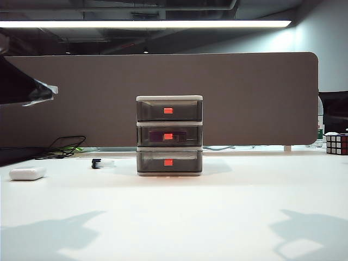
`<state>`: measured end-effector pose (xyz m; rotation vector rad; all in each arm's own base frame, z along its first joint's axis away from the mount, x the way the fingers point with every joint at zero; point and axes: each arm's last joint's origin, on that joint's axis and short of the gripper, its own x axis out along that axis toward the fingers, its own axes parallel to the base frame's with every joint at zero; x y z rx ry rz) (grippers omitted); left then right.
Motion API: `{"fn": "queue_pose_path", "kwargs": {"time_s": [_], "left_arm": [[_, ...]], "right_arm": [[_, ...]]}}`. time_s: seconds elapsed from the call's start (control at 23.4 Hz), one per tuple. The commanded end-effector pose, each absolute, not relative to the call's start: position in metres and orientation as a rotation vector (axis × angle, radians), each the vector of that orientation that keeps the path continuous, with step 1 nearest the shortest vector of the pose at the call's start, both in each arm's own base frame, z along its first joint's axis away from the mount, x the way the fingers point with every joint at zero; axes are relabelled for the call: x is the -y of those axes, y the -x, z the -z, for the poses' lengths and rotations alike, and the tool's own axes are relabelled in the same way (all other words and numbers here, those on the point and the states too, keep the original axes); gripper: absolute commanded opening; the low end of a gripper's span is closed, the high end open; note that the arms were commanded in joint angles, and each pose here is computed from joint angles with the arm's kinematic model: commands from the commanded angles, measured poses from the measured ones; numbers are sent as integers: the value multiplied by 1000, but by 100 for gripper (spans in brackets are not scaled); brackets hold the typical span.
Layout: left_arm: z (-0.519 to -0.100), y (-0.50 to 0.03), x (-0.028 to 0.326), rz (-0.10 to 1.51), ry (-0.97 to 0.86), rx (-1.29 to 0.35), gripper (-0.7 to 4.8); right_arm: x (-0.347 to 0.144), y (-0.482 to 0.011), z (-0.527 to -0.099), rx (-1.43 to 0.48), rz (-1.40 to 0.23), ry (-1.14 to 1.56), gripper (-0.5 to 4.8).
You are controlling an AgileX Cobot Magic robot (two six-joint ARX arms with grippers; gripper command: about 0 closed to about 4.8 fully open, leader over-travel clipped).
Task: Open the second layer of the drawer on the table, pick up a pack of napkins on the table and put it in, and finally close the drawer.
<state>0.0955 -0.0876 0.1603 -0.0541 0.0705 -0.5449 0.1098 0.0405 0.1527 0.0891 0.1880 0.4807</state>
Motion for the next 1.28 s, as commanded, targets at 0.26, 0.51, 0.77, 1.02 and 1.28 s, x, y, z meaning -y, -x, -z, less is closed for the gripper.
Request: {"fn": "queue_pose_path", "kwargs": {"time_s": [0.26,0.51,0.77,1.02,1.28], "left_arm": [[-167,-101,77,459,57,-17,-5],[-164,-100,55,364,43,-56,-5],[-163,-87,43,292,10,-23,-5],[-167,-87,42,272,-8,14,-5],[-170,-87,42,269,-37,55,-5]], "right_arm": [[-32,-108,-152,-166,-396,-33,-5],[-15,-106,-151,-162,-306,-52,-5],[-11,-96,-153,-116,-256,-81,-5],[-11,-96,-154,-107,-250,-73,-5],[-11,-96,-159,-61,-253,-70,-5]]}}
